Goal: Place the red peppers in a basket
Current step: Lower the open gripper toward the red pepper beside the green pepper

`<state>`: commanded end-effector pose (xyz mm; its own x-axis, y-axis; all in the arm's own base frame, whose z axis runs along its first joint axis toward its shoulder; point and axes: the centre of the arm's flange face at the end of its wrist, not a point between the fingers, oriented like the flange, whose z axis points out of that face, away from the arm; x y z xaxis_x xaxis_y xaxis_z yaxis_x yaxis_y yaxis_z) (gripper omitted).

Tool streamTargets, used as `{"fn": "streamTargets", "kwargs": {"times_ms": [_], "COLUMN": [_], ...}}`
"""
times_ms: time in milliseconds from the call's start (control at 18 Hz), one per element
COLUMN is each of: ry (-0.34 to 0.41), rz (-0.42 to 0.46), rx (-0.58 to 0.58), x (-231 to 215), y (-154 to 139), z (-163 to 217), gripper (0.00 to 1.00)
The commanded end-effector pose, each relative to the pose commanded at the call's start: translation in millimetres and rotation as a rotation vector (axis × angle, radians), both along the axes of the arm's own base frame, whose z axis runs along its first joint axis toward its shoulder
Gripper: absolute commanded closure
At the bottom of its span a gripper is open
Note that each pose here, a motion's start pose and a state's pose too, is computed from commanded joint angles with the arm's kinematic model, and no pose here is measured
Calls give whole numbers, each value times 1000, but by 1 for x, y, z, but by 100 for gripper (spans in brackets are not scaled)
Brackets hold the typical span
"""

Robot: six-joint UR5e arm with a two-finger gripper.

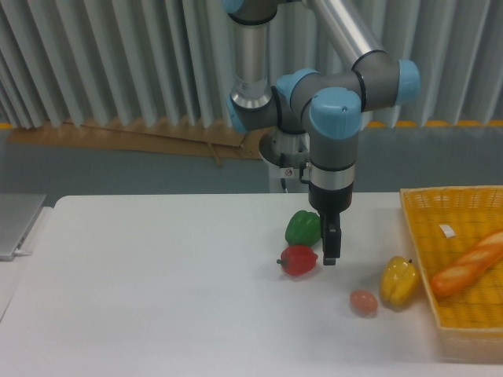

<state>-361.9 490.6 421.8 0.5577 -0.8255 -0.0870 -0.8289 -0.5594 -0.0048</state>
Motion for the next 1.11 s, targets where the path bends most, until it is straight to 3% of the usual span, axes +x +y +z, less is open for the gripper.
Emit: {"fn": "streamTargets", "kwargs": {"times_ms": [1111], "ry": [-16], "rz": [28], "rx": [-45], "x": [20], "y": [-3], "z": [-19], "gripper": [0]}}
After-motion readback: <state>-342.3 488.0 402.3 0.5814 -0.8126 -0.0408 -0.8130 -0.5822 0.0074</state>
